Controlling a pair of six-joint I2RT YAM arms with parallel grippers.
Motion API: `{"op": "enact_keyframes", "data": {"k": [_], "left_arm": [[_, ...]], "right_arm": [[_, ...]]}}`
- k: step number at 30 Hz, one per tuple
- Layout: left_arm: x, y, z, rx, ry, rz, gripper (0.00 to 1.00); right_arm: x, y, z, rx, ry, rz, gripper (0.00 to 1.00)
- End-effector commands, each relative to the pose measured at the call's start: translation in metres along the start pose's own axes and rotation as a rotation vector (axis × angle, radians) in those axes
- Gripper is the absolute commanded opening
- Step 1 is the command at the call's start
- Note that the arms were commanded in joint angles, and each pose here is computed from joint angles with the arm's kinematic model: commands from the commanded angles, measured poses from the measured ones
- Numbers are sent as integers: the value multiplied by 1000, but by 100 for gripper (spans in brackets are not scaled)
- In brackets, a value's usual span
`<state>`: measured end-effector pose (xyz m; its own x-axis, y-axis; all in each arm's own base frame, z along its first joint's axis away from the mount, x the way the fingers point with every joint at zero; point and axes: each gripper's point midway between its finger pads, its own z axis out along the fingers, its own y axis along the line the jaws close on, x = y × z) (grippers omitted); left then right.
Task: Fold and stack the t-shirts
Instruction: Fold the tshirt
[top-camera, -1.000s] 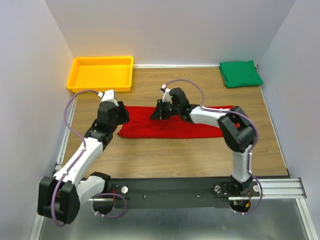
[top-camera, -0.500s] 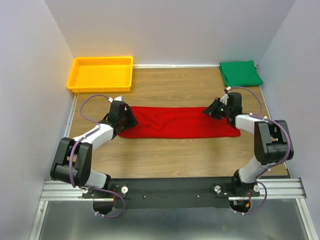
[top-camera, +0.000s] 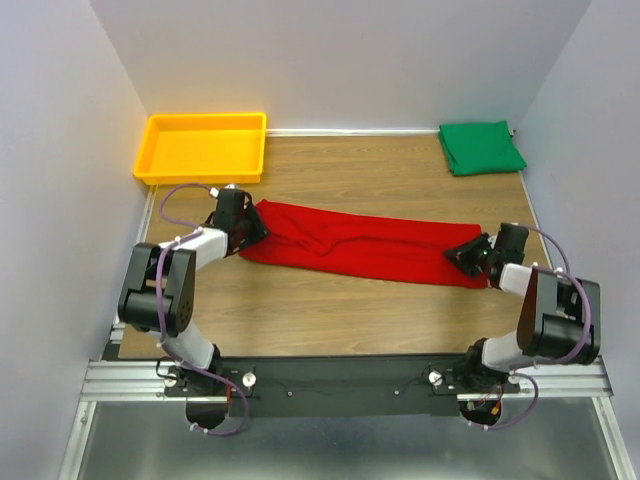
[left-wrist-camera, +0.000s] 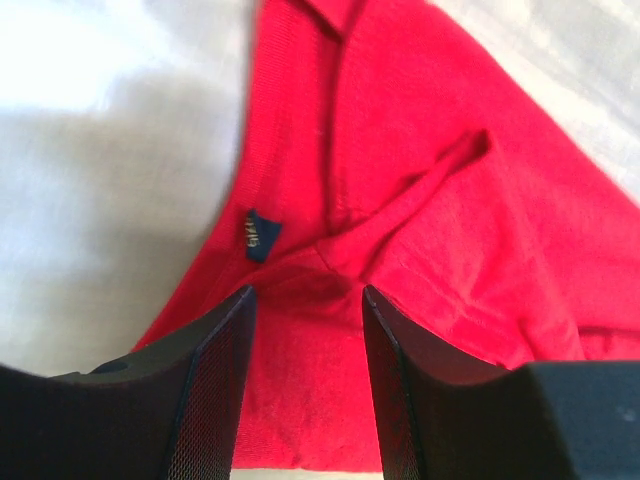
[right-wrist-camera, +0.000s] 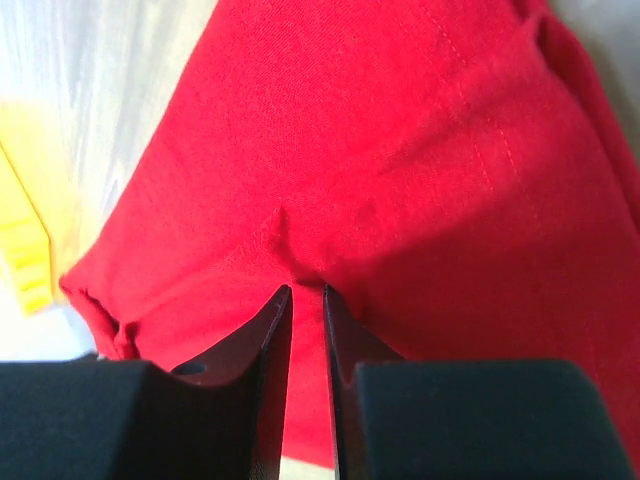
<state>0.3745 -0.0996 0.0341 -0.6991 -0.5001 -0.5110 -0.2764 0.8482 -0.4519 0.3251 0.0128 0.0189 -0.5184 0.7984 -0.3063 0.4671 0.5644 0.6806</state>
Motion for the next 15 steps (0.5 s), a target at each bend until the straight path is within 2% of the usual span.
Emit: {"op": "enact_keyframes", "data": {"k": [1, 5, 6, 8, 9, 11, 12, 14, 15], "left_arm": [[-15, 8, 13, -84, 15, 42, 55], [-52, -19, 4, -33, -60, 86, 56], [-73, -27, -10, -30, -130, 96, 57], [-92, -36, -30, -20, -206, 117, 58], [-110, -47, -56, 9, -283, 126, 59], [-126, -45, -83, -14, -378, 144, 60], [-137, -46, -113, -9, -466, 144, 61], [-143, -43, -140, -15, -543, 169, 64], [-145, -39, -165, -8, -611, 167, 66]], "right_arm": [[33, -43, -21, 162, 55, 111, 26], [15, -7, -41, 54, -19, -32, 34], [5, 21, -46, -16, -48, -102, 40], [4, 52, -49, -104, -51, -200, 46], [14, 86, -48, -189, -11, -285, 50], [31, 130, -43, -299, 26, -422, 52], [62, 164, -35, -375, 114, -512, 52], [95, 198, -26, -461, 203, -615, 52], [126, 228, -19, -537, 285, -691, 52]]}}
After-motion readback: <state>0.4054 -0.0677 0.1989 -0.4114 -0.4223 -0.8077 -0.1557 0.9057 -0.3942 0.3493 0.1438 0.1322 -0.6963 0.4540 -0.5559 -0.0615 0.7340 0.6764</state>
